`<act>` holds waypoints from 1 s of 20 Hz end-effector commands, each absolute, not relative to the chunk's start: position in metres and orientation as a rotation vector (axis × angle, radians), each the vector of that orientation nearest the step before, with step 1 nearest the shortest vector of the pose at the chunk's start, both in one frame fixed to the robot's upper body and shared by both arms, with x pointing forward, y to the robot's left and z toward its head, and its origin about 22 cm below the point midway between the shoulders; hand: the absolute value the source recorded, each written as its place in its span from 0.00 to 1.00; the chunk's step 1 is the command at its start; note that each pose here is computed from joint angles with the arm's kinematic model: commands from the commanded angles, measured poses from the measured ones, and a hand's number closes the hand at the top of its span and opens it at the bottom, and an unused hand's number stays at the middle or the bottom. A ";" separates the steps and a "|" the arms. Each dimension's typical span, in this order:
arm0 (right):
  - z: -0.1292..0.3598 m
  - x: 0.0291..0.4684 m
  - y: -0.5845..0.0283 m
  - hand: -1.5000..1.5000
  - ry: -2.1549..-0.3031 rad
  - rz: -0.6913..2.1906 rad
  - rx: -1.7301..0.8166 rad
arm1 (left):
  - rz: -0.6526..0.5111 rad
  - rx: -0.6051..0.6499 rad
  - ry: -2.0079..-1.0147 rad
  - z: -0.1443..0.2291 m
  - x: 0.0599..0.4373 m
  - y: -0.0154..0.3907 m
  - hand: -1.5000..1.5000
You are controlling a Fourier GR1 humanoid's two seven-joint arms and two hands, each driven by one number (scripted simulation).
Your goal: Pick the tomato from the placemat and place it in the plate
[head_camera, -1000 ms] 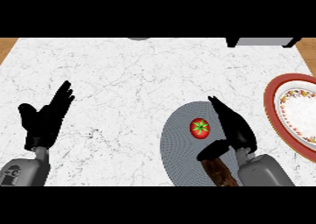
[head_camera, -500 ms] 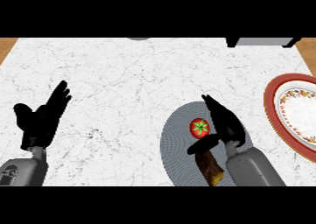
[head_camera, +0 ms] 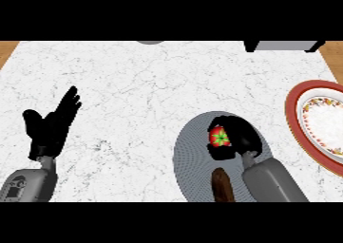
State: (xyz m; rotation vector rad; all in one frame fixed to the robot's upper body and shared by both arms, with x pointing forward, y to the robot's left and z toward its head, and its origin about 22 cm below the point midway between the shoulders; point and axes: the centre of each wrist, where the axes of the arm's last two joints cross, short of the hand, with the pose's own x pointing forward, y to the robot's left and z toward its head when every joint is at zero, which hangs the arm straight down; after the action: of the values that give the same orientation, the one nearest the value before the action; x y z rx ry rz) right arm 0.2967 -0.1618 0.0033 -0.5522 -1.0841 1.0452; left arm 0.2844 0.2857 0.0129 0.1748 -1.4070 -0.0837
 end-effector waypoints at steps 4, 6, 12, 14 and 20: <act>-0.037 0.298 -0.168 1.00 -1.125 1.022 -0.516 | -0.088 0.165 -1.413 0.010 0.278 0.288 0.50; 0.002 0.278 -0.176 1.00 -1.167 1.135 -0.447 | -0.073 0.179 -1.404 0.011 0.276 0.279 0.50; -0.002 0.207 -0.186 1.00 -1.381 1.553 -0.118 | -0.050 0.199 -1.378 0.017 0.276 0.296 0.50; 0.016 0.187 -0.213 1.00 -1.482 1.578 -0.230 | -0.056 0.223 -1.394 0.010 0.273 0.295 0.50; 0.070 0.174 -0.256 1.00 -1.857 1.284 -0.576 | -0.033 0.199 -1.383 0.013 0.272 0.301 0.50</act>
State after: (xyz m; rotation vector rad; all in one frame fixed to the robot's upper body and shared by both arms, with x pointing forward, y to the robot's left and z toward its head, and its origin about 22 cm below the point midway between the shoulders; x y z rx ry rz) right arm 0.1880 -0.2356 0.0403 -0.4295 -1.6588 1.3970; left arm 0.2741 0.2971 0.0166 0.2077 -1.3865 -0.0446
